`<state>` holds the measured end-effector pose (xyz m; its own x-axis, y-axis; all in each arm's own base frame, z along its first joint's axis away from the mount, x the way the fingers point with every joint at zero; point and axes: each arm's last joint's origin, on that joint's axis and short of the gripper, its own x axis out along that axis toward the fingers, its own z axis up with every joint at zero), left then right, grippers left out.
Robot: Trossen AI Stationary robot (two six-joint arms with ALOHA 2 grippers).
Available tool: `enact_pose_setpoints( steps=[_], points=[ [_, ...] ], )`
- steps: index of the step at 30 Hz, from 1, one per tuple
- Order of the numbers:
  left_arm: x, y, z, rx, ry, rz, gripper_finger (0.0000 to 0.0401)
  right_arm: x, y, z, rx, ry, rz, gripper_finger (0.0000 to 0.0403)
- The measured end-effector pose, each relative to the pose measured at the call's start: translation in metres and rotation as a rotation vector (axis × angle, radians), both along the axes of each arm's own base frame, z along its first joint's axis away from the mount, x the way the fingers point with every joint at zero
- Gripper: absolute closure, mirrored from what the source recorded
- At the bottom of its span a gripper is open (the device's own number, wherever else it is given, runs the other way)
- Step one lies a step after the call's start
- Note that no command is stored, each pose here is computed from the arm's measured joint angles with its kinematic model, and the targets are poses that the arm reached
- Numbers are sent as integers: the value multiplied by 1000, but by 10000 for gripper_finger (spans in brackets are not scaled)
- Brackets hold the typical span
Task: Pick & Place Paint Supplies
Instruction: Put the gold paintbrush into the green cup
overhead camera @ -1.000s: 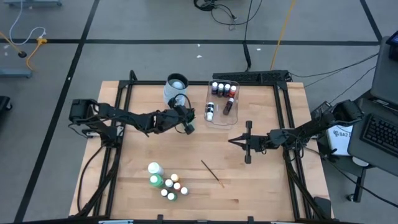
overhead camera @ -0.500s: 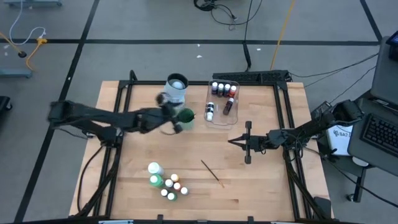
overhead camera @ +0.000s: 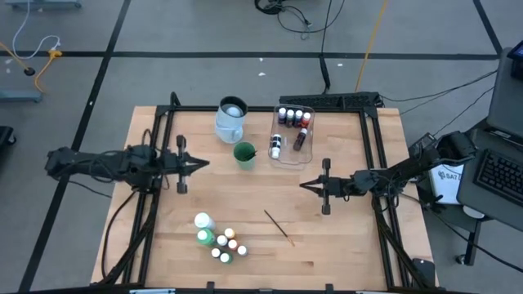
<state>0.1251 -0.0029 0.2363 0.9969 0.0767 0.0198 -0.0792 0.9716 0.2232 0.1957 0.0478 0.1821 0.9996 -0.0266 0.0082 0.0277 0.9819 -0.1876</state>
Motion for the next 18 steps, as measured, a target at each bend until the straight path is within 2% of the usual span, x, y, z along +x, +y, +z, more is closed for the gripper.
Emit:
enact_pose_setpoints(
  steps=[6,10,13,18],
  points=[
    [-8,9,-31,-36,-70,115,397,0,0,6,36,-58,-1,401],
    [-8,12,-44,-27,31,136,398,0,0,6,69,-56,-1,401],
    [-8,14,-44,-33,43,154,399,8,2,16,82,-67,0,401],
    [-8,14,-39,-55,-3,158,389,30,29,44,90,80,63,401]
  ],
)
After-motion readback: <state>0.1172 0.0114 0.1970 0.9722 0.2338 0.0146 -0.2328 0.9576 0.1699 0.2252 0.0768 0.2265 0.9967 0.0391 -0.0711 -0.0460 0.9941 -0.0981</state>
